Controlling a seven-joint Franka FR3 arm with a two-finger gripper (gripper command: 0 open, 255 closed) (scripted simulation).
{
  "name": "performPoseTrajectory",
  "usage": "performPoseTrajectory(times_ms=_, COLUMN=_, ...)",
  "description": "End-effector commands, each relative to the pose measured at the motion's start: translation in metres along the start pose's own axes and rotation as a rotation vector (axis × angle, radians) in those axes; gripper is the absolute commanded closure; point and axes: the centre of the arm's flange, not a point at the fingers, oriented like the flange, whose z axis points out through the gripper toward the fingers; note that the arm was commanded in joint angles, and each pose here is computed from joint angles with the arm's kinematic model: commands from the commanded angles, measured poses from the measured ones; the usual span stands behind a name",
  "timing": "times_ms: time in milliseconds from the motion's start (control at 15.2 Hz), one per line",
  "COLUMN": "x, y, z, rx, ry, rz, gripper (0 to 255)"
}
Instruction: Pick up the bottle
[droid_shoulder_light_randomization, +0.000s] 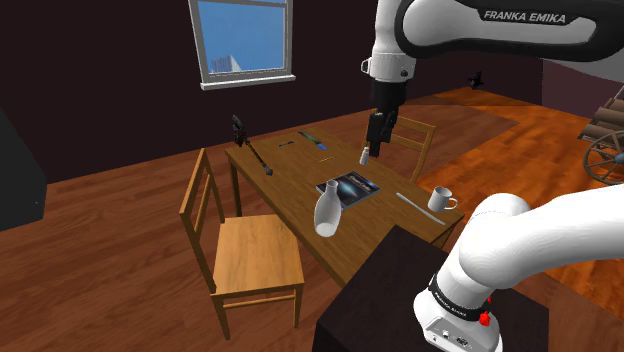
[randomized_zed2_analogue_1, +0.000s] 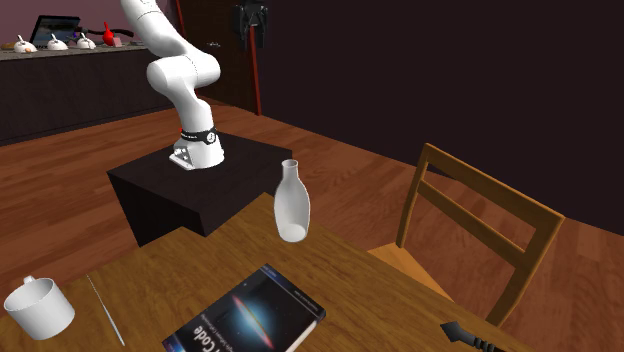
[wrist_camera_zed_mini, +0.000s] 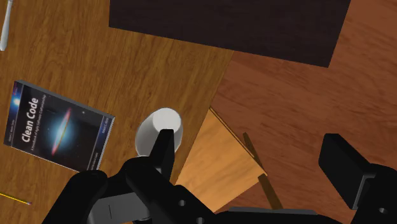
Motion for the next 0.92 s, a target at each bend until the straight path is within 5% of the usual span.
performPoseTrajectory(times_ms=0, x=0.000, y=0.000, z=0.000, rx=0.000, ry=0.000, rz=0.000, gripper=0)
performPoseTrajectory(times_ms=858, x=0.094, y=0.071, z=0.123, rx=-0.023, ry=0.002, rz=-0.036, gripper=0)
